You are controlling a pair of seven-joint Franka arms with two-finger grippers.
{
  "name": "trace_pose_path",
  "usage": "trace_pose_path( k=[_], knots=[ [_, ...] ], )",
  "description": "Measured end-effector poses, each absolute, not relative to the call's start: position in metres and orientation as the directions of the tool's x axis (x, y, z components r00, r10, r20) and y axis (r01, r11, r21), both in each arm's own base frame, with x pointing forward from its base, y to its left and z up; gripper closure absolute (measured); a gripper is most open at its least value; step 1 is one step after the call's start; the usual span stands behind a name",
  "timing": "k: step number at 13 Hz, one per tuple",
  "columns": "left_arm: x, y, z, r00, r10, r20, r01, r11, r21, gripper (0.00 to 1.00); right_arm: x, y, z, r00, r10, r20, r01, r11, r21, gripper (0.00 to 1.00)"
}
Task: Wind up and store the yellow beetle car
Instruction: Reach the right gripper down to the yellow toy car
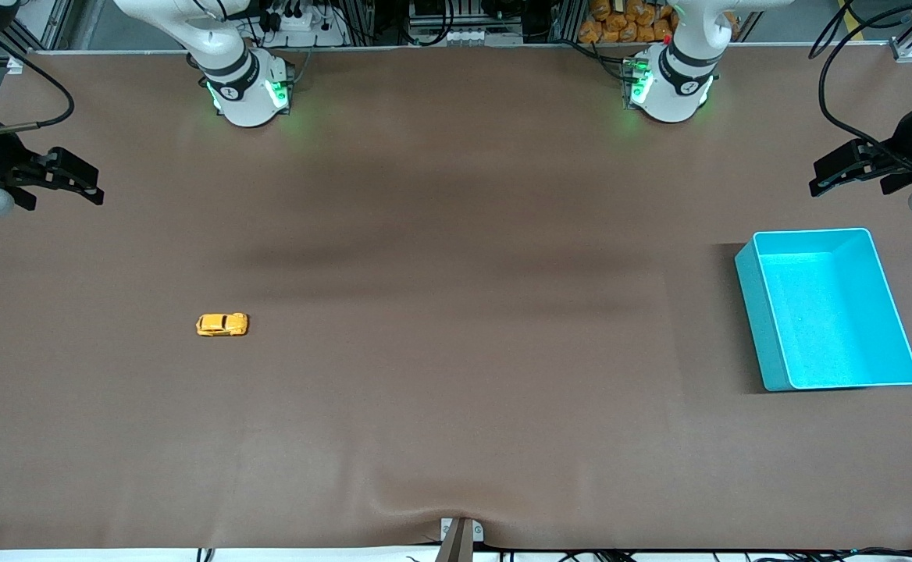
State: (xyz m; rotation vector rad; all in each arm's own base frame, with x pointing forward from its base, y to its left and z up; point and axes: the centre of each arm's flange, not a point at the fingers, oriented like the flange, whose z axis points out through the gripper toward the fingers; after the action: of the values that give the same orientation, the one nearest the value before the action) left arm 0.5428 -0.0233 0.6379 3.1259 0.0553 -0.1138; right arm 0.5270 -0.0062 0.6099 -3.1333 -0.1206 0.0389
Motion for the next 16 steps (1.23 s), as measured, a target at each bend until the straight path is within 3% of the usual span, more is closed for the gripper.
trace_pose_path(
  k=[8,13,16],
  knots=[
    [0.543,-0.023,0.638,0.997,0.035,-0.073,0.036,-0.999,0.012,0.00,0.534,0.002,0.601,0.991,0.131,-0.030,0.131,-0.991,-0.008,0.00],
    [0.543,-0.023,0.638,0.997,0.035,-0.072,0.036,-0.999,0.012,0.00,0.568,0.028,0.526,0.952,0.292,-0.094,0.291,-0.956,-0.017,0.00],
    [0.543,-0.023,0.638,0.997,0.035,-0.073,0.036,-0.999,0.012,0.00,0.575,0.016,0.481,0.842,0.532,-0.091,0.530,-0.847,-0.042,0.00]
  ],
)
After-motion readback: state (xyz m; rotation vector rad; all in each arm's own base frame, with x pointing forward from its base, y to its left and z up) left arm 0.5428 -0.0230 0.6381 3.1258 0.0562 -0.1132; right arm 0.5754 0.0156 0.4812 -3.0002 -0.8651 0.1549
